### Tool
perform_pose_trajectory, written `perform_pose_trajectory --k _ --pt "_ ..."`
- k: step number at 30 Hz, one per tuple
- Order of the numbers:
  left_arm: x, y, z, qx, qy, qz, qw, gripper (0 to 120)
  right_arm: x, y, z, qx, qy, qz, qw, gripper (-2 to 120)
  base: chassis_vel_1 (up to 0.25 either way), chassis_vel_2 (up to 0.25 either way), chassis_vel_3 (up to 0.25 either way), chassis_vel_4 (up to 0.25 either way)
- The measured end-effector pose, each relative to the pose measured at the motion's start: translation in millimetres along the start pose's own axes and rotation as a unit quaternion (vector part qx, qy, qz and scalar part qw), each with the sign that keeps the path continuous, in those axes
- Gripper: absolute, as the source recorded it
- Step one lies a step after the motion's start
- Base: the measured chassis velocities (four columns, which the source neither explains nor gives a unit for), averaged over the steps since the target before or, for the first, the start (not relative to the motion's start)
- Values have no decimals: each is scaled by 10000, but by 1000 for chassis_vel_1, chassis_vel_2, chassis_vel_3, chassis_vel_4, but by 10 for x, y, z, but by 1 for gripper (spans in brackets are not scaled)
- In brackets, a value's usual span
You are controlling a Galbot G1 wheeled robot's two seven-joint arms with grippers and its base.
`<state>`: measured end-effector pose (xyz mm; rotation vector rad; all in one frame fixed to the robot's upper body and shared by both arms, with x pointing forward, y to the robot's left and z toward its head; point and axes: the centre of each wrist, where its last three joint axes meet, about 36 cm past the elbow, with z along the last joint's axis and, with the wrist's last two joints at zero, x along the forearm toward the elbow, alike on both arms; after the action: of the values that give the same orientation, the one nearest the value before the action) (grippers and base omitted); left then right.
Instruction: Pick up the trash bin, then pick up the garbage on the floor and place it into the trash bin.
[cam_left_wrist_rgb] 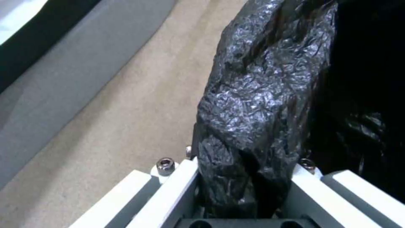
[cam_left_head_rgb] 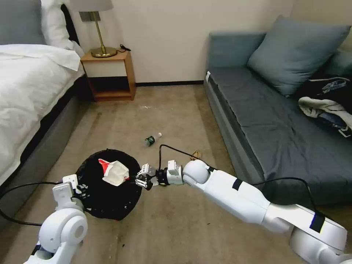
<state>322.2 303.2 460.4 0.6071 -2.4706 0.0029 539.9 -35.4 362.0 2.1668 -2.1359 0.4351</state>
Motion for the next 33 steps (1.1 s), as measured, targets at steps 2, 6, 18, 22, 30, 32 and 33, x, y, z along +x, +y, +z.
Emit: perform_pose_trajectory --k 2,6,18,22,30,32,33 --pt "0 0 0 0 -1 0 10000 1 -38 -8 0 13 4 -6 10000 0 0 0 0 0" --pt "24 1 -21 32 4 44 10000 1 -124 -18 -3 56 -4 -28 10000 0 0 0 0 0" --pt "18 15 -69 36 24 95 9999 1 -120 -75 -41 160 73 25 9998 36 0 0 0 0" --pt "6 20 -82 31 27 99 9999 1 -87 -84 -16 158 109 40 9998 54 0 0 0 0" --pt "-6 16 -90 40 36 104 9999 1 64 -163 -90 213 12 168 9996 82 0 0 0 0" --pt "-11 19 -87 31 44 97 9999 1 206 -202 -137 132 -181 335 9992 88 0 0 0 0" --pt "-16 26 -83 18 52 84 9999 1 304 -233 -151 13 -374 481 9981 95 0 0 0 0"
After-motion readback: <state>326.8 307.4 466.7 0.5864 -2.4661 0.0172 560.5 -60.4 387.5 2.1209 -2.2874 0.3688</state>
